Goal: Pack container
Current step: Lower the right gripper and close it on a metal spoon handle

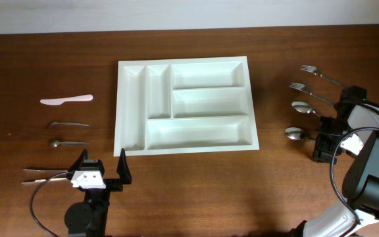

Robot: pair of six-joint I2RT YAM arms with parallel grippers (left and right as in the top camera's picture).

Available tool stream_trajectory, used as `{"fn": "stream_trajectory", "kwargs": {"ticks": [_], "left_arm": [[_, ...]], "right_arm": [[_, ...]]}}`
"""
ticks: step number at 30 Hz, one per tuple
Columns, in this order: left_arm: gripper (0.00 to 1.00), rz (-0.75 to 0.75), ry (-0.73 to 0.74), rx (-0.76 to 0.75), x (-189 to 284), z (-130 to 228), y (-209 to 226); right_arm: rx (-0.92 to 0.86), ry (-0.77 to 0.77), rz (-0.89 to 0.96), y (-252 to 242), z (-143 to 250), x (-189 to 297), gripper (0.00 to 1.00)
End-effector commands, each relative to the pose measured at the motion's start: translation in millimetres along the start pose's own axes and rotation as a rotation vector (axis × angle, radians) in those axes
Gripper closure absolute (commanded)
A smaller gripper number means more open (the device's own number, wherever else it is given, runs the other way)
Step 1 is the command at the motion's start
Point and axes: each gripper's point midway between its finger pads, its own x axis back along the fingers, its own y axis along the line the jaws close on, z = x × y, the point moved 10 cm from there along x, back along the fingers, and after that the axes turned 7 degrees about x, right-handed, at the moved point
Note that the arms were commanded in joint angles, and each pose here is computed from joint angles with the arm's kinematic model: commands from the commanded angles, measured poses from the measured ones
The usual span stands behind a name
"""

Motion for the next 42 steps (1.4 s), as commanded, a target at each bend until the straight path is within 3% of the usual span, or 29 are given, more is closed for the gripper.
{"fn": "stream_trajectory", "kwargs": {"ticks": [1, 6, 22, 24, 29, 34, 42], "left_arm": [[0.01, -0.001, -0.002, -0.016, 0.0, 1.4, 0.4], [0.01, -0.001, -0.002, -0.016, 0.0, 1.4, 0.4], [0.01, -0.001, -0.002, -0.016, 0.0, 1.5, 0.5], [0.01, -0.001, -0.002, -0.016, 0.0, 1.5, 0.5], [0.01, -0.001, -0.002, -0.016, 0.0, 1.4, 0.4], [0.01, -0.001, -0.002, -0.016, 0.0, 1.4, 0.4], [0.01, -0.001, -0.002, -0.016, 0.0, 1.5, 0.5]], "right_arm": [[0.006, 0.010, 0.021, -1.8, 1.4, -6.4, 0.01], [-0.020, 0.071, 0.018, -3.3, -2.5, -6.3, 0.01], [0.018, 0.044, 0.073, -12.3, -10.0, -6.2, 0.03], [0.018, 0.044, 0.074, -12.4, -10.1, -6.2, 0.07], [0.017, 0.043, 0.073, -12.3, -10.2, -6.2, 0.31], [0.017, 0.040, 0.071, -12.0, -10.4, -6.3, 0.32], [0.019, 0.026, 0.056, -9.4, -11.3, -6.5, 0.46]]}}
